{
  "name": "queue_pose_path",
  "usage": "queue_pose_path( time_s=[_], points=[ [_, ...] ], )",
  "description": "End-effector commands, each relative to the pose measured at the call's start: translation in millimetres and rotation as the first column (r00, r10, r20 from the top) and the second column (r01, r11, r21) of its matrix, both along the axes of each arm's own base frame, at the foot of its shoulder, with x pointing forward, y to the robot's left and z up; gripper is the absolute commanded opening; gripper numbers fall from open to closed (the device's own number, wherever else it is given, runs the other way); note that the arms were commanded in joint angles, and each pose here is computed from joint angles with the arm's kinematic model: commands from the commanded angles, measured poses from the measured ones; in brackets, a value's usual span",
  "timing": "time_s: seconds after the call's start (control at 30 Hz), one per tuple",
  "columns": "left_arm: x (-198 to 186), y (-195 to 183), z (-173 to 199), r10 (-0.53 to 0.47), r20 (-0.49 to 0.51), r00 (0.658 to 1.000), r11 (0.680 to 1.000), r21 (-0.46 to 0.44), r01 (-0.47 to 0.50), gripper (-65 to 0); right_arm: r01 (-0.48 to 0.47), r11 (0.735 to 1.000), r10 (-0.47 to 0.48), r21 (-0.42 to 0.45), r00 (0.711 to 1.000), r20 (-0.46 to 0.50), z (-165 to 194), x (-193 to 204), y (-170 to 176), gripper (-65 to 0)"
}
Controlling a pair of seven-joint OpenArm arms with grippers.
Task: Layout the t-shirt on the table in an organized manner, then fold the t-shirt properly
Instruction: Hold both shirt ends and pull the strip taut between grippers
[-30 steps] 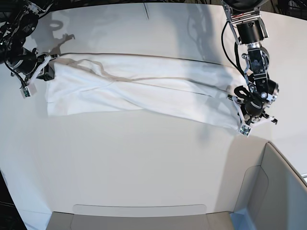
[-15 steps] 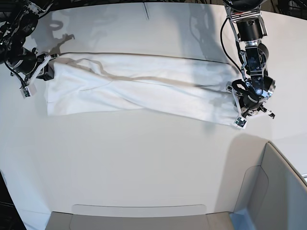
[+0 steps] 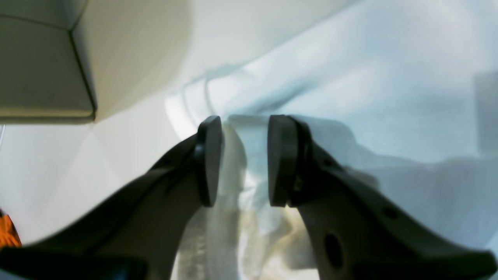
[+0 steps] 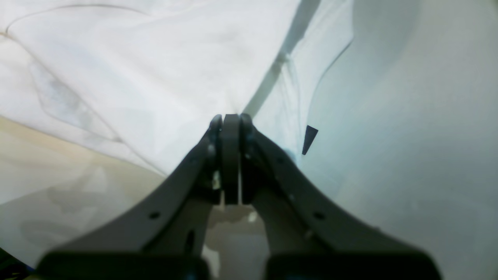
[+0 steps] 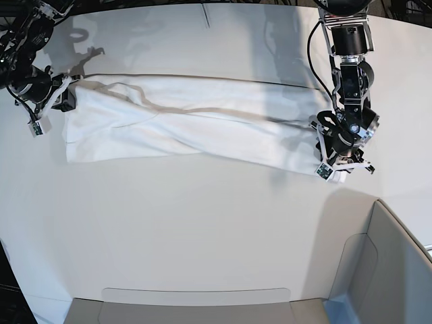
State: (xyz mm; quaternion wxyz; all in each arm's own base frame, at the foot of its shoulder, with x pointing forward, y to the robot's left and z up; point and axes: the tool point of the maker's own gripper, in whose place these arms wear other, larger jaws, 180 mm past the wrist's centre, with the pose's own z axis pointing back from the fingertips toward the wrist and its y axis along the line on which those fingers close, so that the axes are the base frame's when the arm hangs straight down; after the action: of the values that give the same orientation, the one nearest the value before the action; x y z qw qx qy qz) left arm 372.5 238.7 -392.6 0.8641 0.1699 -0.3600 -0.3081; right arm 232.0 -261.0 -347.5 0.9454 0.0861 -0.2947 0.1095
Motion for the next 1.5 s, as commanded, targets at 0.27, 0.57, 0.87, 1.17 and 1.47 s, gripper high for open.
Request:
queue_pose_path(
  time_s=[0.27, 0.57, 0.87, 1.17, 1.47],
  points=[
    [10, 21, 17, -0.004, 0.029, 1.000, 0.990, 0.141, 0.000, -47.2, -0.016, 1.000, 0.016, -0.020, 0.999, 0.041, 11, 7, -4, -65.0],
    [17, 54, 60, 0.130, 0.161, 0.978, 0.984, 0.096, -0.147, -47.0, -0.015, 1.000, 0.016, -0.019, 0.999, 0.042, 11, 7, -4, -65.0],
    [14, 58, 42, 0.153, 0.115, 0.982, 0.984, 0.073, -0.162, -47.0, -0.015, 1.000, 0.016, -0.019, 0.999, 0.042, 11, 7, -4, -65.0],
    [14, 59, 55, 0.153, 0.142, 0.978, 0.982, 0.093, -0.167, -47.0, 0.010, 0.997, -0.010, -0.082, 1.000, 0.006, 6, 5, -15, -65.0],
    [2, 57, 40, 0.146, 0.105, 0.984, 0.983, 0.098, -0.156, -47.0, 0.012, 0.996, -0.012, -0.088, 1.000, 0.004, 6, 5, -16, -65.0]
  ],
)
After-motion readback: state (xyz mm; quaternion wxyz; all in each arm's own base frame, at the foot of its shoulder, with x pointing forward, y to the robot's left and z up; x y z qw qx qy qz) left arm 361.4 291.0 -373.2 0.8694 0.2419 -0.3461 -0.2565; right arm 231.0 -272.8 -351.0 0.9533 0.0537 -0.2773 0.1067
